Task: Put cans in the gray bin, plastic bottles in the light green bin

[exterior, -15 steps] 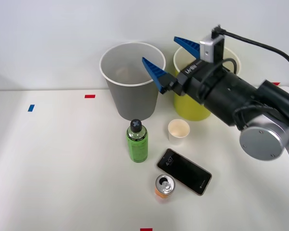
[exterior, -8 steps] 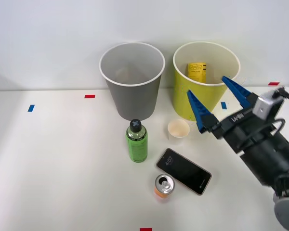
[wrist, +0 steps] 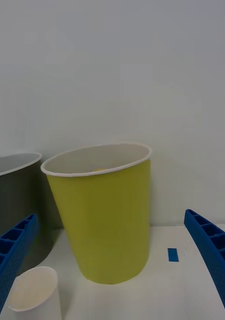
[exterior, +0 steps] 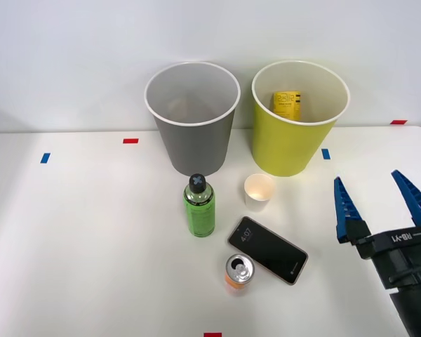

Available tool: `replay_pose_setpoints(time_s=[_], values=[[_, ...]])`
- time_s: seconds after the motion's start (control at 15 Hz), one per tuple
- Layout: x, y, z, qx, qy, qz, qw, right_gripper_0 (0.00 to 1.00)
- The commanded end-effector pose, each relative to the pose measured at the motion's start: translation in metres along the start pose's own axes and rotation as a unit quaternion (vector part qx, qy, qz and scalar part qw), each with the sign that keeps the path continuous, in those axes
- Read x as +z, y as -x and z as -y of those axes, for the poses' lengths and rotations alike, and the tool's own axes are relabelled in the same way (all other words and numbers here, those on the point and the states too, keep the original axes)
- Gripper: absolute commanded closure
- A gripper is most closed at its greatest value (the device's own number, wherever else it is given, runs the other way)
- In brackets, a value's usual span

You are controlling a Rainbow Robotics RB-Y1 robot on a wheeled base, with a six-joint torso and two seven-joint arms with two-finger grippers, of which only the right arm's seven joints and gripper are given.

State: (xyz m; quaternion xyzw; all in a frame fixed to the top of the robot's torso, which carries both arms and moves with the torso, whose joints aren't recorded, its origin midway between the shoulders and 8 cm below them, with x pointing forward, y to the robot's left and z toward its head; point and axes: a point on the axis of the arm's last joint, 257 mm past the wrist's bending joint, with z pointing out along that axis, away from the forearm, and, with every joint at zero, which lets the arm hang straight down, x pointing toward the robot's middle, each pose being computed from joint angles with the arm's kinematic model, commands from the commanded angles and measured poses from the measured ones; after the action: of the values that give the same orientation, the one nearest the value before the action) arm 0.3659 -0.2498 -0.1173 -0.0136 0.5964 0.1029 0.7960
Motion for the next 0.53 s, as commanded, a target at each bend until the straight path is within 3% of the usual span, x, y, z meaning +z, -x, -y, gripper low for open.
replay_pose_setpoints(time_s=[0.07,0.53], values=[[-0.021,-0.012,0.006,-0.01,-0.056,-0.006,0.998,0.0],[-0.036,-0.034,0.013,-0.028,-0.075,-0.041,0.996,0.0]])
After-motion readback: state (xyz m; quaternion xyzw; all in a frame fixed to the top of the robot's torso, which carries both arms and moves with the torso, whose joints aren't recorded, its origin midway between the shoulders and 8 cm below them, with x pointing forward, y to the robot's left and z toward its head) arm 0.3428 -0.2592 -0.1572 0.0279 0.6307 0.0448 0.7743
